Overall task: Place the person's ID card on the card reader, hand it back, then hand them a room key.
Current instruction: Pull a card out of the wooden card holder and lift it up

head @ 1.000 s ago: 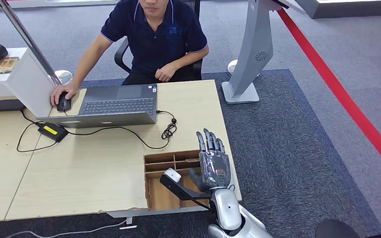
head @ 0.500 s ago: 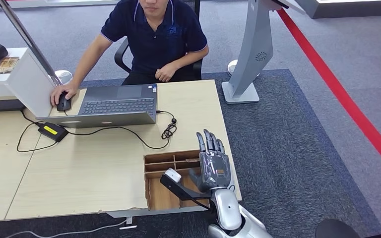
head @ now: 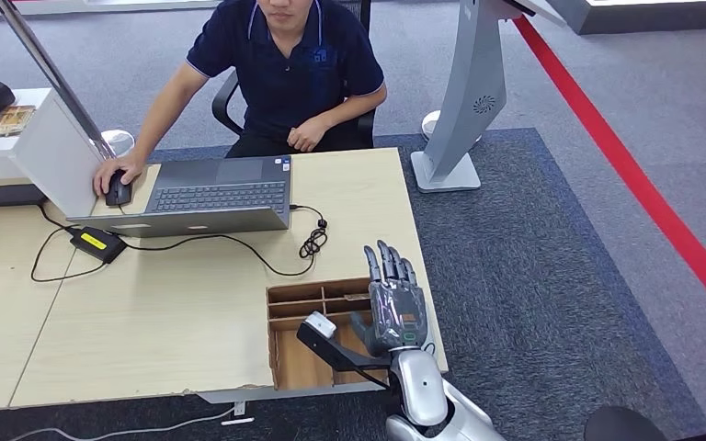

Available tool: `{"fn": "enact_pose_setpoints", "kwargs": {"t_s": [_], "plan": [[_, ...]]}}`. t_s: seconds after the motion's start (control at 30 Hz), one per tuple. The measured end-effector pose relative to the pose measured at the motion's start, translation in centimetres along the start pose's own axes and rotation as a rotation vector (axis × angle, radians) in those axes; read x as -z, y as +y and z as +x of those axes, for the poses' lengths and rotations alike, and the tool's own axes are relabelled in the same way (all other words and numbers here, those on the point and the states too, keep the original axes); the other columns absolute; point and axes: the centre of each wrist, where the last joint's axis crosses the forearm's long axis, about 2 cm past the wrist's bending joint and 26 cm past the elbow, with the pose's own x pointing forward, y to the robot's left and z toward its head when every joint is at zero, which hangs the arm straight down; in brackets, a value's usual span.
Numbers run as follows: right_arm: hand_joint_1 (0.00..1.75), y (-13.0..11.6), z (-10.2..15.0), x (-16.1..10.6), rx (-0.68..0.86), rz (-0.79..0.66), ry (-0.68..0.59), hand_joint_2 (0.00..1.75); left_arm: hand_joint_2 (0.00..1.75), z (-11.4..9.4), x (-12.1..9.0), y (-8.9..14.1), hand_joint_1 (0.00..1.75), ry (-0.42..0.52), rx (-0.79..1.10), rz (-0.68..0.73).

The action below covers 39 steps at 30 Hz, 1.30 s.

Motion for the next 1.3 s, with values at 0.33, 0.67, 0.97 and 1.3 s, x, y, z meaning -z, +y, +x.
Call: {"fn": "enact_pose_setpoints", "kwargs": {"t_s": [0.33,0.67,0.97,1.3], "plan": [[0.1,0.0,0.0,0.0,0.001,0.001,0.001,1.75,0.0,0.01,0.0,0.0,0.0,-0.001,0.001,0.001],[0.32,0.02,-0.01,0.0,0.002,0.002,0.002,1.75,0.0,0.01,0.0,0.0,0.0,-0.002,0.002,0.001],[0.36,0.12,-0.07,-0.03,0.002,0.007,0.003,1.75,0.0,0.01,0.0,0.0,0.0,-0.003,0.003,0.001],[0.6,0.22,-0.11,-0.07,0.0,0.01,0.005,1.75,0.0,0.01,0.0,0.0,0.0,-0.004,0.004,0.002]]}}
